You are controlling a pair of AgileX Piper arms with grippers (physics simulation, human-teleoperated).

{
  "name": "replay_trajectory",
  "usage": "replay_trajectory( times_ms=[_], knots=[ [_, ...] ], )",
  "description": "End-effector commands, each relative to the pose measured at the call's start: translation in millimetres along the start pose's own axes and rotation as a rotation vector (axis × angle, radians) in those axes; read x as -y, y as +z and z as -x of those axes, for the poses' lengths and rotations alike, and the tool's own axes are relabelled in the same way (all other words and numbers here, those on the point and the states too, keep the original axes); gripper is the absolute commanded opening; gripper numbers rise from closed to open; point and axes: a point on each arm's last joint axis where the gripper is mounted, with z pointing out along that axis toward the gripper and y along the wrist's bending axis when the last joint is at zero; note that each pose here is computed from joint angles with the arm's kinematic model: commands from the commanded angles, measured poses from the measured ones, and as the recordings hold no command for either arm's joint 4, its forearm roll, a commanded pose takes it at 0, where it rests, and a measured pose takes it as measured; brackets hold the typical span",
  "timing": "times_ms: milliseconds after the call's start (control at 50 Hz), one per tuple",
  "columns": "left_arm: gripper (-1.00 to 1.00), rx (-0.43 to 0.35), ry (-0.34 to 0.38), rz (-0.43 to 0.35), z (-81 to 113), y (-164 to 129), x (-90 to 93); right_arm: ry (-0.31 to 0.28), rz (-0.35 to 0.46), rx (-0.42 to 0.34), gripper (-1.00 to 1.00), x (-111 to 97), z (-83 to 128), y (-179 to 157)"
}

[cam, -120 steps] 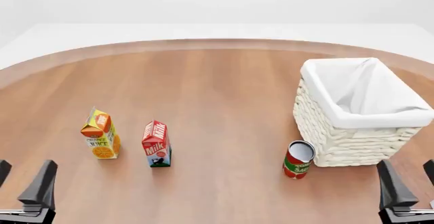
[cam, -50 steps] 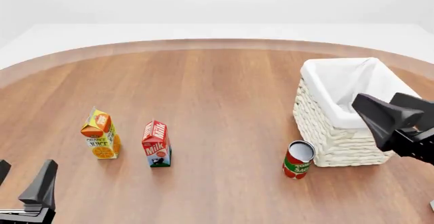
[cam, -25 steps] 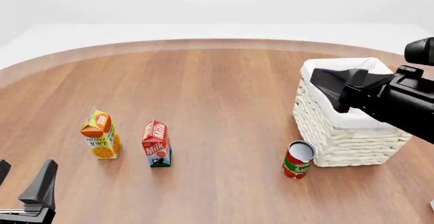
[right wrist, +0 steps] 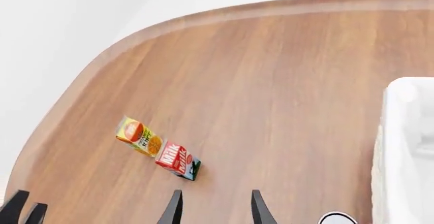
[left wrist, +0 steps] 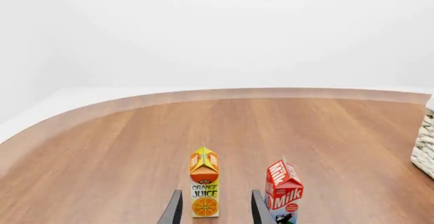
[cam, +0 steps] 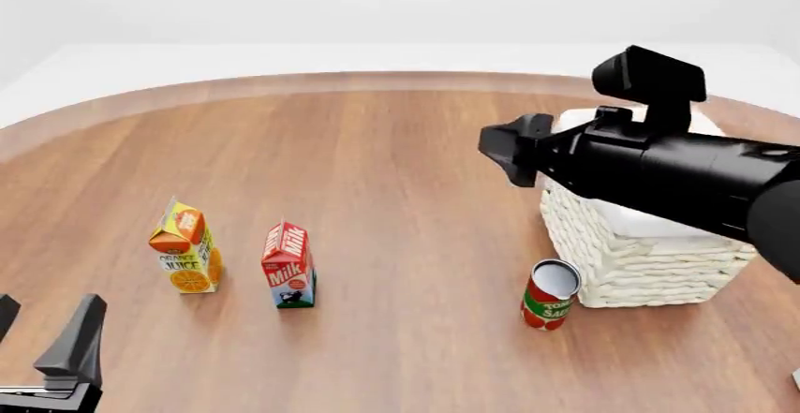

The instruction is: Pick the milk and place it in the basket.

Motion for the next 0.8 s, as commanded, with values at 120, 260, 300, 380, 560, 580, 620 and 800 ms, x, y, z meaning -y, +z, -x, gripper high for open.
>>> replay_trajectory(
  times_ms=[120,260,300,380,560,580,620,800],
  knots=[
    [1.0,0.0,0.0,0.0,0.0,0.0,0.0,0.005,0.017,-0.096,1.0,-13.4,-10.9,44.2],
    [1.0,0.0,0.0,0.0,0.0,0.0,0.0,0.017,0.015,-0.133,1.0,-14.5,-22.8,66.0],
    [1.0,0.0,0.0,0.0,0.0,0.0,0.0,0.018,0.017,-0.136,1.0,-15.0,-24.4,68.9],
    [1.0,0.0,0.0,0.0,0.0,0.0,0.0,0.028,0.009,-0.145,1.0,-12.1,-30.0,77.2],
    [1.0,0.0,0.0,0.0,0.0,0.0,0.0,0.025,0.002,-0.161,1.0,-12.3,-32.9,91.5],
    [1.0,0.0,0.0,0.0,0.0,0.0,0.0,0.023,0.006,-0.162,1.0,-14.7,-31.7,94.5],
    [1.0,0.0,0.0,0.0,0.0,0.0,0.0,0.024,0.01,-0.164,1.0,-16.9,-31.2,97.0],
    [1.0,0.0,0.0,0.0,0.0,0.0,0.0,0.045,0.025,-0.175,1.0,-25.0,-34.0,109.5]
  ],
)
